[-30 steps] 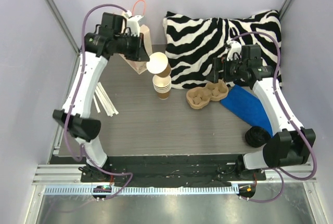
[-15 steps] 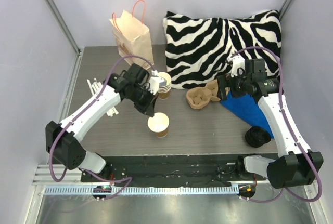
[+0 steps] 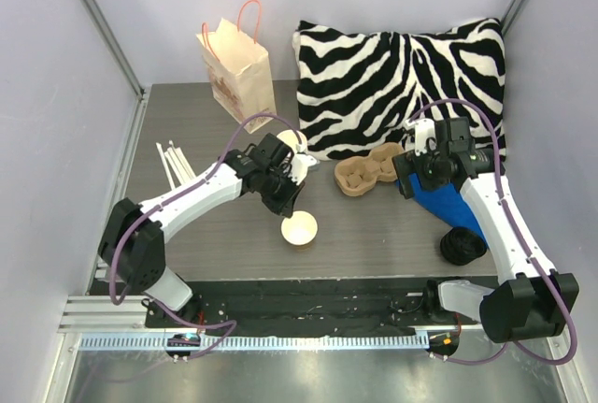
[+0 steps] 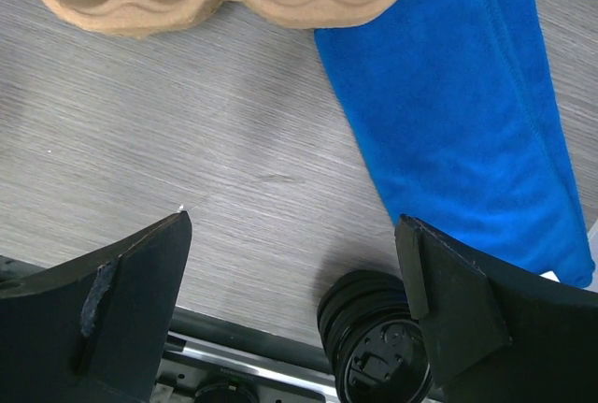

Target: Pack the takeout coffee

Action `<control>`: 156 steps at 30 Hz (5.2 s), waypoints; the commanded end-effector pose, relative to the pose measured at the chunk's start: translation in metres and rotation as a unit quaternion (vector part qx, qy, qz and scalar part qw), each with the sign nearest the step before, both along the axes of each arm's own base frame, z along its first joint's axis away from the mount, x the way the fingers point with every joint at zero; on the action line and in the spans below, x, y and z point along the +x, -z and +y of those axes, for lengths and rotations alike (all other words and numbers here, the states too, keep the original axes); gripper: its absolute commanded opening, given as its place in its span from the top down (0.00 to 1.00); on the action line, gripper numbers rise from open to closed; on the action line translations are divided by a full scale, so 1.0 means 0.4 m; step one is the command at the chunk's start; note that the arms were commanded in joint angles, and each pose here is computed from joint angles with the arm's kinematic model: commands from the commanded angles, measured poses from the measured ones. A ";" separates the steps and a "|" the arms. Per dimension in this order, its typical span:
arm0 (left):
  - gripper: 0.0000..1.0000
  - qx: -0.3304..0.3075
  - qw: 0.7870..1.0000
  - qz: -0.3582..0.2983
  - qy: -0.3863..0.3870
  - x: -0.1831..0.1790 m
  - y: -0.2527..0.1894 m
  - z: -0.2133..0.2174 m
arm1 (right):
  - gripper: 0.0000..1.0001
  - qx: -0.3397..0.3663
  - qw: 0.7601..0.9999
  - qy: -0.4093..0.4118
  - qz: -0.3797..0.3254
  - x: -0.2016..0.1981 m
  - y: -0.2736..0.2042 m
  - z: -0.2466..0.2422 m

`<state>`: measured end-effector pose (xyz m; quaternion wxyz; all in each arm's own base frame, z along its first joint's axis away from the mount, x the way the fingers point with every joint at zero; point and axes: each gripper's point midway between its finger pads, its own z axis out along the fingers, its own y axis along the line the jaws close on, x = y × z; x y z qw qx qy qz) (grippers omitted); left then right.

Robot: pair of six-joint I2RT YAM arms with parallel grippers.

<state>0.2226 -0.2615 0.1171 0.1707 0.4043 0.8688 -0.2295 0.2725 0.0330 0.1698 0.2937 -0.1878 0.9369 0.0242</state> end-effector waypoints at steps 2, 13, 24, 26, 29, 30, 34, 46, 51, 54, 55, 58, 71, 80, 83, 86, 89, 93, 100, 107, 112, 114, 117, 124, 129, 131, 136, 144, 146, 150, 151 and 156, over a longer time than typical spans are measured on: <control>1.00 -0.011 0.999 -0.038 -0.029 0.066 -0.006 -0.028 | 0.00 -0.024 1.000 0.002 -0.020 0.001 -0.018 -0.024; 0.54 0.000 0.999 -0.044 -0.032 0.076 -0.026 -0.023 | 0.00 -0.035 0.999 0.010 -0.002 -0.022 -0.052 -0.108; 0.12 -0.019 0.999 -0.042 -0.009 0.043 -0.172 -0.017 | 0.00 -0.075 0.992 0.079 0.065 -0.176 -0.079 -0.273; 0.11 -0.018 0.999 -0.039 -0.008 0.033 -0.180 -0.011 | 0.00 -0.067 0.990 0.089 0.092 -0.220 -0.064 -0.286; 0.11 -0.016 0.999 -0.037 -0.010 0.026 -0.189 -0.004 | 0.00 -0.054 0.987 0.090 0.122 -0.264 -0.041 -0.285; 0.11 -0.015 0.999 -0.036 -0.010 0.024 -0.191 -0.002 | 0.01 -0.054 0.986 0.091 0.126 -0.275 -0.037 -0.286; 0.11 -0.019 0.999 -0.034 -0.006 0.009 -0.204 0.004 | 0.04 -0.036 0.980 0.078 0.179 -0.333 0.007 -0.276; 0.11 -0.018 1.000 -0.019 0.001 0.002 -0.207 -0.001 | 0.16 0.020 0.963 0.132 0.234 -0.424 0.072 -0.350; 0.11 -0.020 1.000 -0.011 0.003 0.005 -0.205 -0.012 | 0.29 0.033 0.956 0.179 0.232 -0.411 0.113 -0.403; 0.11 -0.020 1.000 -0.009 0.002 0.008 -0.204 -0.015 | 0.32 0.040 0.953 0.198 0.225 -0.395 0.133 -0.411; 0.11 -0.019 1.000 -0.008 0.002 0.009 -0.201 -0.014 | 0.33 0.049 0.953 0.202 0.219 -0.386 0.135 -0.407; 0.11 -0.017 1.000 -0.006 0.001 0.008 -0.198 -0.015 | 0.34 0.070 0.949 0.222 0.214 -0.367 0.140 -0.405; 0.11 -0.015 1.000 -0.004 -0.003 0.009 -0.191 -0.014 | 0.44 0.087 0.934 0.264 0.226 -0.335 0.212 -0.440; 0.12 -0.014 1.000 -0.005 -0.003 0.009 -0.190 -0.013 | 0.49 0.113 0.928 0.271 0.231 -0.322 0.239 -0.430; 0.12 -0.015 1.000 -0.006 -0.004 0.011 -0.189 -0.015 | 0.53 0.122 0.926 0.272 0.233 -0.317 0.242 -0.426; 0.12 -0.013 1.000 -0.008 -0.004 0.013 -0.190 -0.013 | 0.53 0.124 0.924 0.275 0.235 -0.315 0.243 -0.429; 0.12 -0.012 1.000 -0.009 -0.004 0.012 -0.187 -0.010 | 0.57 0.125 0.923 0.275 0.237 -0.314 0.245 -0.430; 0.12 -0.012 1.000 -0.012 -0.004 0.012 -0.191 -0.008 | 0.71 0.129 0.922 0.275 0.241 -0.314 0.249 -0.428; 0.12 -0.007 1.000 -0.014 -0.005 0.014 -0.184 -0.004 | 0.89 0.128 0.923 0.272 0.240 -0.314 0.230 -0.428; 0.12 -0.009 1.000 -0.016 -0.002 0.015 -0.185 -0.006 | 0.99 0.120 0.933 0.262 0.214 -0.298 0.165 -0.435; 0.09 -0.021 0.999 -0.035 0.003 0.014 -0.213 -0.003 | 0.99 0.129 0.944 0.245 0.179 -0.274 0.103 -0.424; 0.06 -0.027 0.998 -0.047 0.008 0.015 -0.228 -0.002 | 0.99 0.134 0.949 0.236 0.162 -0.259 0.069 -0.422; 0.00 -0.071 0.995 -0.066 0.026 -0.002 -0.285 0.001 | 0.99 0.169 0.955 0.205 0.132 -0.220 0.008 -0.389; 0.00 -0.143 0.981 -0.129 0.024 -0.027 -0.406 0.026 | 0.99 0.199 0.967 0.111 0.112 -0.101 -0.083 -0.267; 0.00 -0.181 0.962 -0.204 -0.010 -0.044 -0.431 0.082 | 0.99 0.228 0.969 0.028 0.094 0.011 -0.122 -0.081; 0.00 -0.192 0.949 -0.248 0.001 -0.054 -0.442 0.101 | 0.99 0.240 0.965 -0.021 0.105 0.029 -0.128 0.030; 0.00 -0.191 0.935 -0.297 0.037 -0.112 -0.452 0.147 | 0.99 0.254 0.948 -0.129 0.144 0.037 -0.106 0.243; 0.00 -0.166 0.883 -0.396 0.189 -0.131 -0.470 0.107 | 0.99 0.273 0.891 -0.274 0.236 -0.093 -0.091 0.475; 0.00 -0.169 0.861 -0.423 0.226 -0.142 -0.479 0.081 | 0.99 0.285 0.881 -0.286 0.248 -0.113 -0.099 0.503; 0.00 -0.158 0.820 -0.472 0.283 -0.159 -0.481 0.037 | 0.99 0.292 0.862 -0.315 0.268 -0.164 -0.110 0.551; 0.00 -0.163 0.805 -0.484 0.303 -0.176 -0.486 0.014 | 0.99 0.289 0.858 -0.326 0.272 -0.182 -0.109 0.563; 0.03 -0.162 0.799 -0.463 0.349 -0.213 -0.445 -0.048 | 0.99 0.296 0.839 -0.348 0.297 -0.222 -0.109 0.589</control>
